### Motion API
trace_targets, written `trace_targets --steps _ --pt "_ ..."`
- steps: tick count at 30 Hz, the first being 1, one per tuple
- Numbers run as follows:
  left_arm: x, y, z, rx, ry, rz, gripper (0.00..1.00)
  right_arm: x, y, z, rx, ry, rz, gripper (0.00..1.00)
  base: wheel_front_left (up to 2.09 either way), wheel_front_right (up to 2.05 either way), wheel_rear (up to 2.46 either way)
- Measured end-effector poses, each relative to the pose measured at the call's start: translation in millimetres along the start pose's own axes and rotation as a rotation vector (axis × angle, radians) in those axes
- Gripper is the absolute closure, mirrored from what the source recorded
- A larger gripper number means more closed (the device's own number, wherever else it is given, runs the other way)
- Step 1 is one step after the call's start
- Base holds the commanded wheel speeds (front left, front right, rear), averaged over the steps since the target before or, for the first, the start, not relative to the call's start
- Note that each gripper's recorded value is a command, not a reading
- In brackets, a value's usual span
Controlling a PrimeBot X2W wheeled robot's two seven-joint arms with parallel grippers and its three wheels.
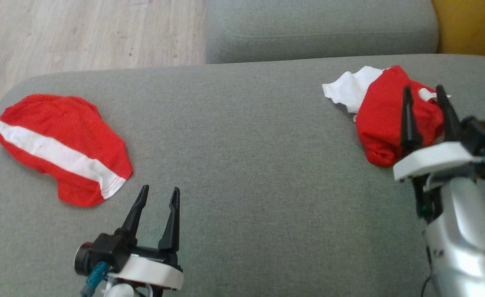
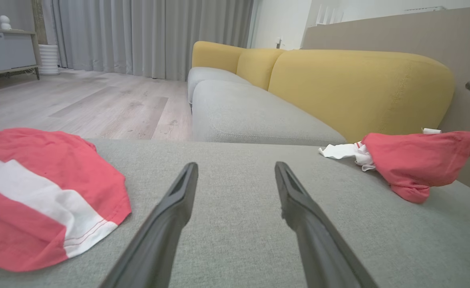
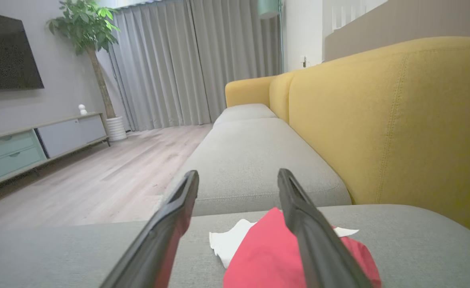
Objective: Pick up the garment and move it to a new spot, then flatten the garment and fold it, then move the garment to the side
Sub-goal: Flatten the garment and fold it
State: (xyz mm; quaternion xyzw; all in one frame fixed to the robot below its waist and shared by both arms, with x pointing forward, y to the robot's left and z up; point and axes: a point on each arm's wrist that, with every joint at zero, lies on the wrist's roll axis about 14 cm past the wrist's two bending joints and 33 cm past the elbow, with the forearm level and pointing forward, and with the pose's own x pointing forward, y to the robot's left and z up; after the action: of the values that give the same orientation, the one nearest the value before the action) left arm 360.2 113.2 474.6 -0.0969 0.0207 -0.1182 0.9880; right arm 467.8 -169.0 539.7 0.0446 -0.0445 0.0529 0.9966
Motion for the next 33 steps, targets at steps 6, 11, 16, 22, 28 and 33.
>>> trace_targets --steps 6,11,16,22,28,33 --pt "2 -7 14 0.005 -0.044 -0.022 0.0 -40 16 -11 0.033 -0.009 0.025 0.0 0.0 0.0 0.0" --pt "3 -9 21 -0.001 -0.066 -0.028 0.0 -72 23 -33 0.081 0.039 0.028 0.0 0.0 0.0 0.0" --pt "2 -12 21 -0.001 -0.067 -0.035 0.0 -93 26 -52 0.131 0.094 0.018 0.0 0.0 0.0 0.0" --pt "2 -14 18 -0.002 -0.058 -0.04 0.0 -85 19 -44 0.118 0.064 0.0 0.0 0.0 0.0 0.0" --pt "0 -8 8 -0.008 -0.028 -0.023 0.0 -40 -6 -21 0.037 0.011 -0.056 0.0 0.0 0.0 0.0" --pt "-1 -1 -1 -0.013 0.002 0.001 0.0 6 -27 -22 0.009 0.098 -0.123 0.0 0.0 0.0 0.0"
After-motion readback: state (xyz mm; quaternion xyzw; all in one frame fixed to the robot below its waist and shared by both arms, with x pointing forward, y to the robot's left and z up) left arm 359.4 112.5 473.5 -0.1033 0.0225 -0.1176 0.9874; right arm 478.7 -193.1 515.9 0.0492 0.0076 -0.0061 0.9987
